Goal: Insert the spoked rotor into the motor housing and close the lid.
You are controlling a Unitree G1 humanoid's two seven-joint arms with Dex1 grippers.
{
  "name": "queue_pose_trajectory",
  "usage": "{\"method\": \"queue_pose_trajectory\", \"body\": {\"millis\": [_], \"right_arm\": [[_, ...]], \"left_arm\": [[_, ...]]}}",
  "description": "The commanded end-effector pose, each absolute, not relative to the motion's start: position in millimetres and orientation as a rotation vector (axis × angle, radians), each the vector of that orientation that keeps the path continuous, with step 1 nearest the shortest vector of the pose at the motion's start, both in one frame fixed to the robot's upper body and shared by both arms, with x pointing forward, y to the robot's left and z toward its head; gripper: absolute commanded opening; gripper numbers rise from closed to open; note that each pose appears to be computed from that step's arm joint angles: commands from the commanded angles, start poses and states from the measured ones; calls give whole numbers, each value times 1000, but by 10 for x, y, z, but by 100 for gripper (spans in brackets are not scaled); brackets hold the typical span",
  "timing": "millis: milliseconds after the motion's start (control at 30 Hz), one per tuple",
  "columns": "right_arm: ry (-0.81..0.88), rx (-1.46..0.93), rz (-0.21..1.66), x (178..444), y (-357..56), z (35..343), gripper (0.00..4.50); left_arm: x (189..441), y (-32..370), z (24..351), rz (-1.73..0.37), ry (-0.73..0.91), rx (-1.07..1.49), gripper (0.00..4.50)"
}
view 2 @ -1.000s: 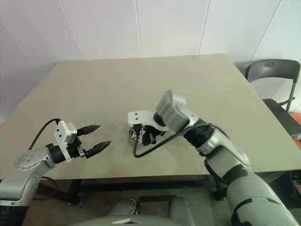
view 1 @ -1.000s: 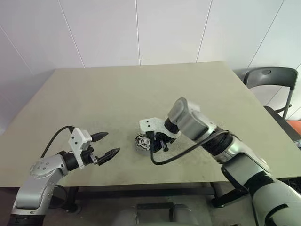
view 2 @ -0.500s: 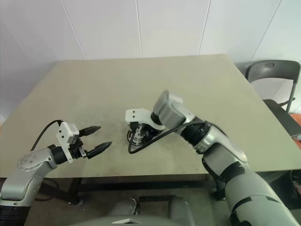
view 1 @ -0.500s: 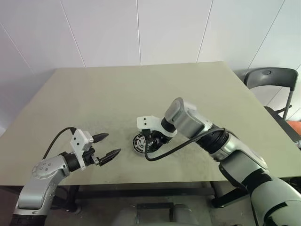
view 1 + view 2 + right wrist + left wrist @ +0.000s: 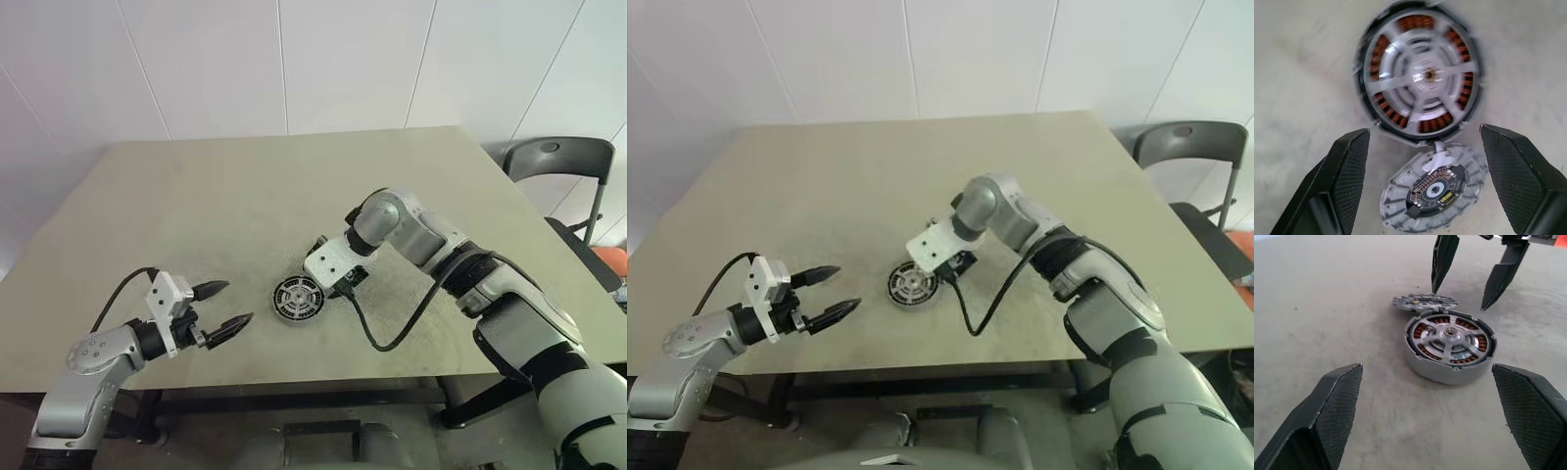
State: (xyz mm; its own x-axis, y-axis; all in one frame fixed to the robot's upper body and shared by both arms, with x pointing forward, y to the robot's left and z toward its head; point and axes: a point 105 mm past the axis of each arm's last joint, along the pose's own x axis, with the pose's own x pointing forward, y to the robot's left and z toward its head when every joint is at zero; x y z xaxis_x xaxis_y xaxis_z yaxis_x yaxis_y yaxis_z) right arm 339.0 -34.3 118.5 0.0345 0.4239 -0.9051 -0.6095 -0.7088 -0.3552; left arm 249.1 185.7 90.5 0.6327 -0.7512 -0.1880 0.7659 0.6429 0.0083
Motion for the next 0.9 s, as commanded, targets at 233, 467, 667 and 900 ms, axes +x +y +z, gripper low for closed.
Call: {"method": "queue_pose_trajectory", "body": {"millis": [233, 467, 667, 900], "right_arm": [[156, -1667, 1895, 3280, -356, 1162, 379], [141, -1679, 1897, 3262, -359, 1054, 379], [154, -1697, 1894, 3271, -372, 977, 379], [159, -1696, 1894, 3266, -338, 938, 221]], "left_arm": [[2434, 1866, 1022, -879, 143, 107, 450], [2455, 1858, 1051, -883, 140, 114, 450], [2468, 1848, 1063, -884, 137, 115, 450], [2470, 1846, 1068, -876, 137, 117, 450]]}}
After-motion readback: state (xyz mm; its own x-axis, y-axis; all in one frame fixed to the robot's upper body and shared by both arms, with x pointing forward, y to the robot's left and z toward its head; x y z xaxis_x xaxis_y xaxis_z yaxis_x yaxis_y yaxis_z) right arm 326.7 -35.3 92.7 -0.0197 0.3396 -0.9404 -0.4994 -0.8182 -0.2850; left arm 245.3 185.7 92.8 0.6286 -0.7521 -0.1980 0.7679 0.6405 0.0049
